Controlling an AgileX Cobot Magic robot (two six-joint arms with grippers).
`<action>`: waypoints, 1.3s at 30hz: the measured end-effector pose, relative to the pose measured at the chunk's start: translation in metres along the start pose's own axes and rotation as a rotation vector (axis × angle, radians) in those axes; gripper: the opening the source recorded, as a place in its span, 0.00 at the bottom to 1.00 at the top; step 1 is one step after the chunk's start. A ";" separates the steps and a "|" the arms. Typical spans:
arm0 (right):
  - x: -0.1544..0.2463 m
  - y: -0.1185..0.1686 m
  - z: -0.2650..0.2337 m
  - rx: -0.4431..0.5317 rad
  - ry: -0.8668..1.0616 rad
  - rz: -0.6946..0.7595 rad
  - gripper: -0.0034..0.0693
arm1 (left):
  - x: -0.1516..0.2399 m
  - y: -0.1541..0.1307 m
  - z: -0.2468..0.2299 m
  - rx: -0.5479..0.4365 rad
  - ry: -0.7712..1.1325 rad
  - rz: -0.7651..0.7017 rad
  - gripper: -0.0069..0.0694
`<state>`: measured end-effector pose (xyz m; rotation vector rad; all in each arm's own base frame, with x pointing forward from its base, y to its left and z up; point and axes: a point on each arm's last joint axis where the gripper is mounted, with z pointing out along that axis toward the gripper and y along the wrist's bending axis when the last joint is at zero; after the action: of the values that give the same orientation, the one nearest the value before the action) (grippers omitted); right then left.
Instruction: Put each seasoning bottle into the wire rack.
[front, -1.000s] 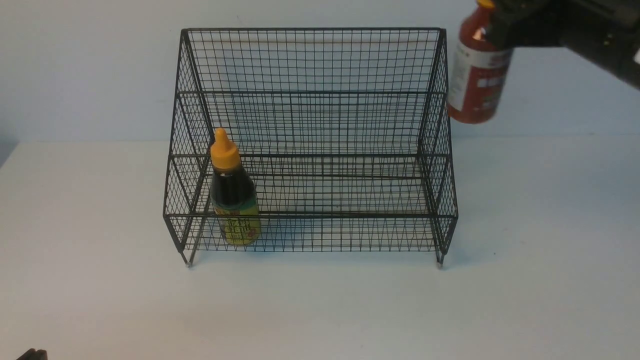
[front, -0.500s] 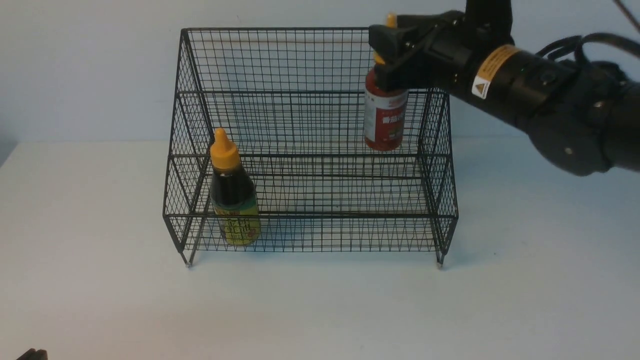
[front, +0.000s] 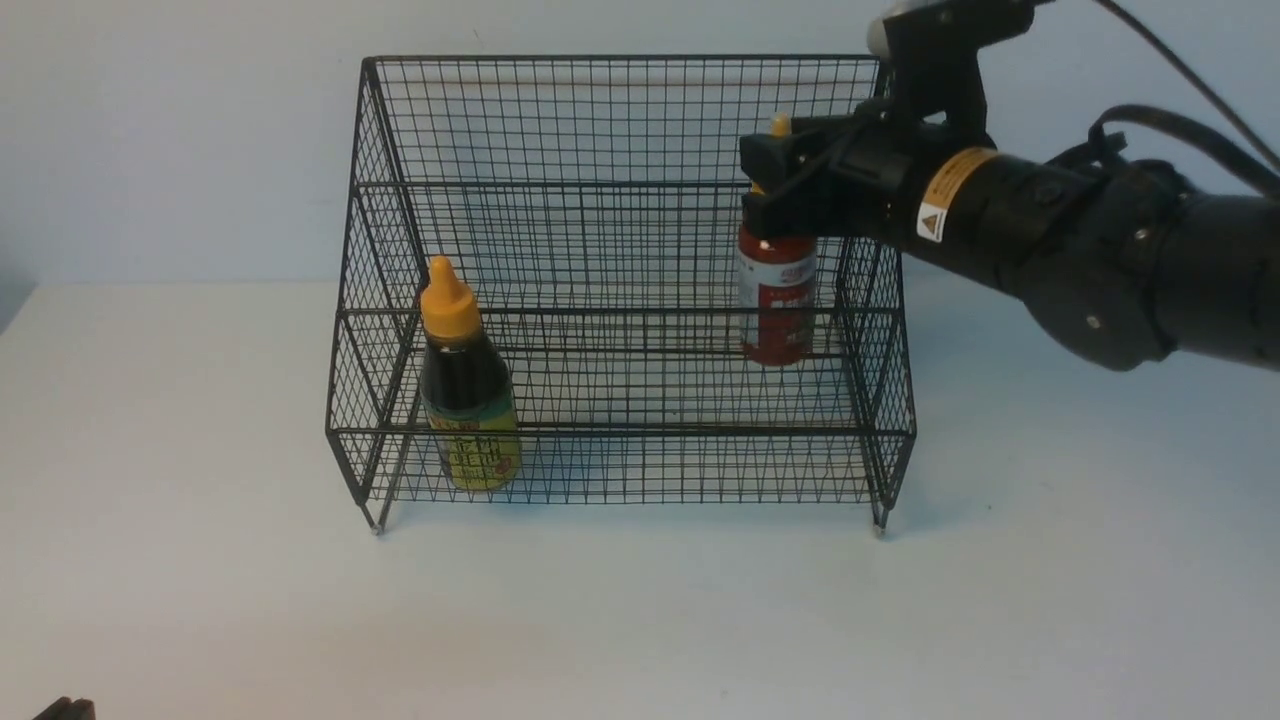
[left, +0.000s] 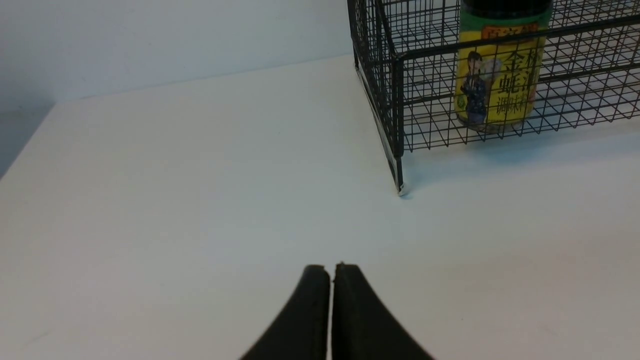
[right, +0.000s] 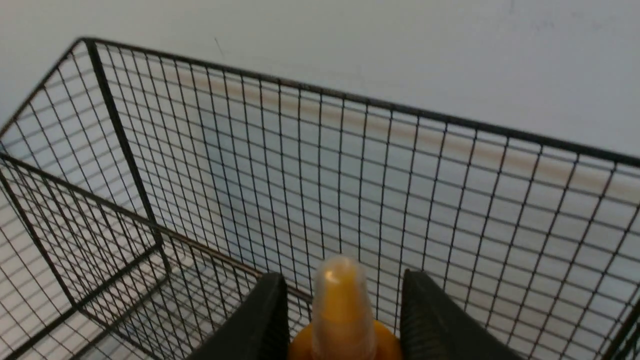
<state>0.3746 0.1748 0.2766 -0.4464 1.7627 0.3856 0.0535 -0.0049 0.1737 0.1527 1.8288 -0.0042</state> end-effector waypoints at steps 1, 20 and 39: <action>0.004 -0.001 0.002 0.004 0.018 0.003 0.42 | 0.000 0.000 0.000 0.000 0.000 0.000 0.08; 0.027 -0.003 0.016 0.019 0.098 0.092 0.46 | 0.000 0.000 0.000 0.000 0.000 0.000 0.08; -0.098 0.006 -0.178 0.244 0.140 0.092 0.45 | 0.000 0.000 0.000 0.000 0.000 0.000 0.08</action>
<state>0.2419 0.1028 0.4128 -0.2233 1.9424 0.2028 0.0535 -0.0049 0.1737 0.1527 1.8288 -0.0042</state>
